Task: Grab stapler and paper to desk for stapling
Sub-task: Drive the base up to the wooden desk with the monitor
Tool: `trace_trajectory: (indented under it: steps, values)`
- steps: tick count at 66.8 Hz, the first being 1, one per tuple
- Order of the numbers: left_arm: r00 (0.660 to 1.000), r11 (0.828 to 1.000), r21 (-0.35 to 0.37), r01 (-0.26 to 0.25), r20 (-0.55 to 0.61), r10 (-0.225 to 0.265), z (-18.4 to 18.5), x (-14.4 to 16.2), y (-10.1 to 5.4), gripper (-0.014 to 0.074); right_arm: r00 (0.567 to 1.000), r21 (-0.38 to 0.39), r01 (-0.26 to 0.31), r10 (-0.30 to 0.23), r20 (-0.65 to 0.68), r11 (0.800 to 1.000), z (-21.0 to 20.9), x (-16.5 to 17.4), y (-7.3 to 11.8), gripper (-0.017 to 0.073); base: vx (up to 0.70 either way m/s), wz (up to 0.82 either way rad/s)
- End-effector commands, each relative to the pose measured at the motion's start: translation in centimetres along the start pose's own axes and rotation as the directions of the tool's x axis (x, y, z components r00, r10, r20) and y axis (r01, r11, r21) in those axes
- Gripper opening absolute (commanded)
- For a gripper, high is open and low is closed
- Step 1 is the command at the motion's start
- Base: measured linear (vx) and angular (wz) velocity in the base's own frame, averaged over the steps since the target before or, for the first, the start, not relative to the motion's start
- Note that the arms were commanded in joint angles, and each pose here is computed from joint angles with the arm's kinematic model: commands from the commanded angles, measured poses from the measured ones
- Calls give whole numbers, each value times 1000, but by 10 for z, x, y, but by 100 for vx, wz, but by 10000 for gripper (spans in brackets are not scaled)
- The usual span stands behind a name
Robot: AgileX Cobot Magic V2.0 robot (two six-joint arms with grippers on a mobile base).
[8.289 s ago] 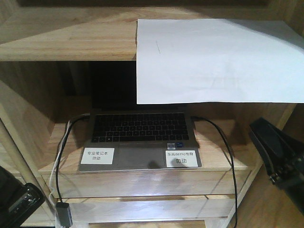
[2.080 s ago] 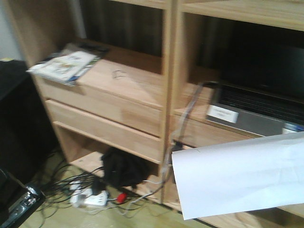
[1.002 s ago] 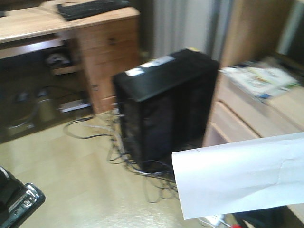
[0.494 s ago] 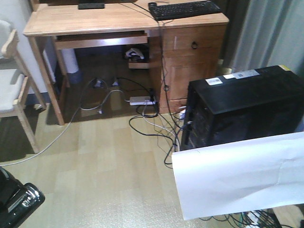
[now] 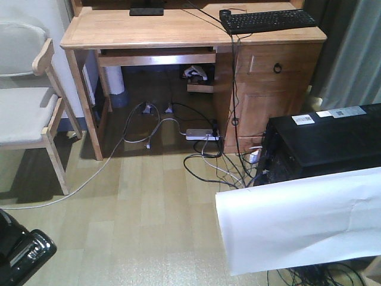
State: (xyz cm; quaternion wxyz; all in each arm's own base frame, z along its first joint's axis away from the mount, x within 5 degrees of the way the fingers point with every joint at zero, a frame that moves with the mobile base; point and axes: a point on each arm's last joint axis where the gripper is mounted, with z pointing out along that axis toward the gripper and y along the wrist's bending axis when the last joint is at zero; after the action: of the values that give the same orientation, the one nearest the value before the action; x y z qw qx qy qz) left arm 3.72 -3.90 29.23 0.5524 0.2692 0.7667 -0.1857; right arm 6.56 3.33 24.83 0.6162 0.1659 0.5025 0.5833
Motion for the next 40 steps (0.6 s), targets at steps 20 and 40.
trace_trajectory:
  steps: [20, 40]
  values:
    - [991, 999, -22, 27, 130, -24, -4, -19, 2, -7, 1000, -80, 20, -18, 24, 997, 4, -5, 12, -5, 22, 7]
    - [991, 999, -22, 27, 130, -24, -4, -19, 2, -7, 1000, -80, 20, -18, 24, 997, 4, -5, 12, -5, 24, 10]
